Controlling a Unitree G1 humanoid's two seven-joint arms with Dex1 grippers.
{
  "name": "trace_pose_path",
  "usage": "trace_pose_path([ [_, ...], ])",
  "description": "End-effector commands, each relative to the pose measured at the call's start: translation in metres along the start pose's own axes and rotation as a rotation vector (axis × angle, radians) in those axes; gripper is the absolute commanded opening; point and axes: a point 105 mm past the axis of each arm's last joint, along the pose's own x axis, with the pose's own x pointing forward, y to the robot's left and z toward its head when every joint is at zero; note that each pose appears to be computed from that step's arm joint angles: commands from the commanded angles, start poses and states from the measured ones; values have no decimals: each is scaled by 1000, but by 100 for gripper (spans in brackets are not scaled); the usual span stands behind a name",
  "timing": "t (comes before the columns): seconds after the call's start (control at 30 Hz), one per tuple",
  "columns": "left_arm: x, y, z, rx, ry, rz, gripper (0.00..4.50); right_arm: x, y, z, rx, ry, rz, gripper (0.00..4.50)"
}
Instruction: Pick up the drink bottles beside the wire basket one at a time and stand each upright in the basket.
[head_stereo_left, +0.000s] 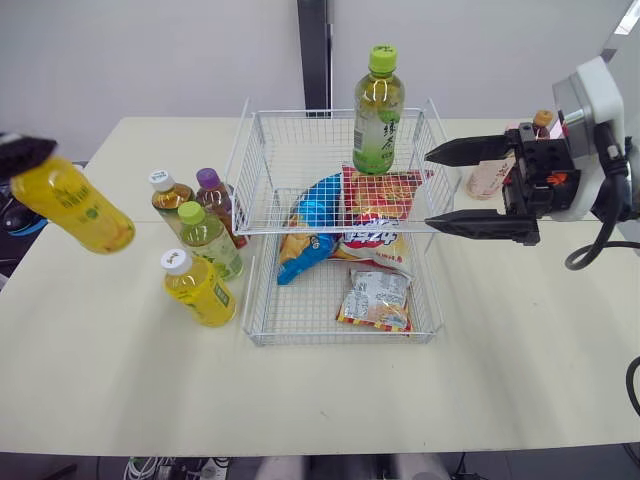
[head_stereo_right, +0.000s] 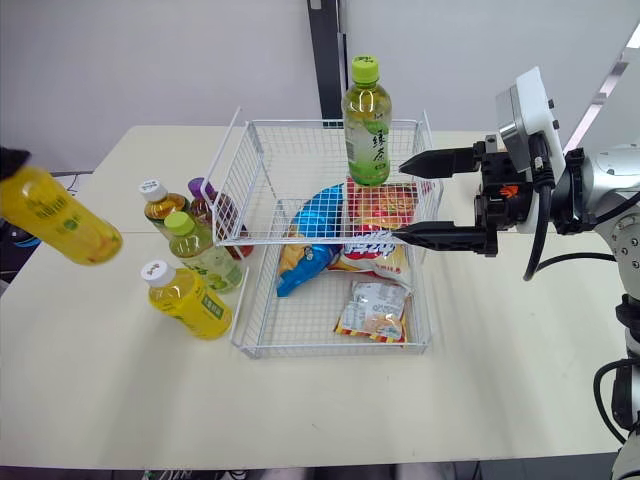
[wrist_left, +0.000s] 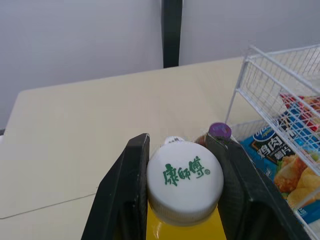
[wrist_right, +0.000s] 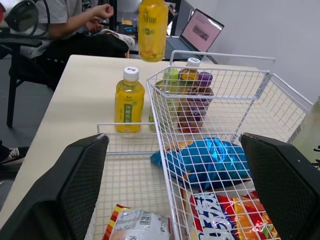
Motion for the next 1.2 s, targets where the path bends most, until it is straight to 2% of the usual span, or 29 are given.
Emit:
trace_pose_path([
  [0.03, 1, -17, 43, 68, -108, -106, 136, -8, 4, 11, -44, -17, -21, 450],
  [0.33, 50, -53, 117, 129, -248, -309, 136, -15, 6, 6, -17, -16, -96, 450],
  [0.43, 71, -71, 131, 125, -262, -393, 136, -17, 7, 5, -14, -15, -122, 450],
  [0.77, 141, -138, 109, 214, -134, -593, 136, -25, 8, 4, 3, -26, -197, 450],
  [1.0, 181, -166, 90, 227, -118, -616, 136, -28, 10, 2, 13, -17, -226, 450],
  [1.2, 197, -180, 81, 180, -108, -652, 136, -31, 12, 2, 19, -9, -244, 450],
])
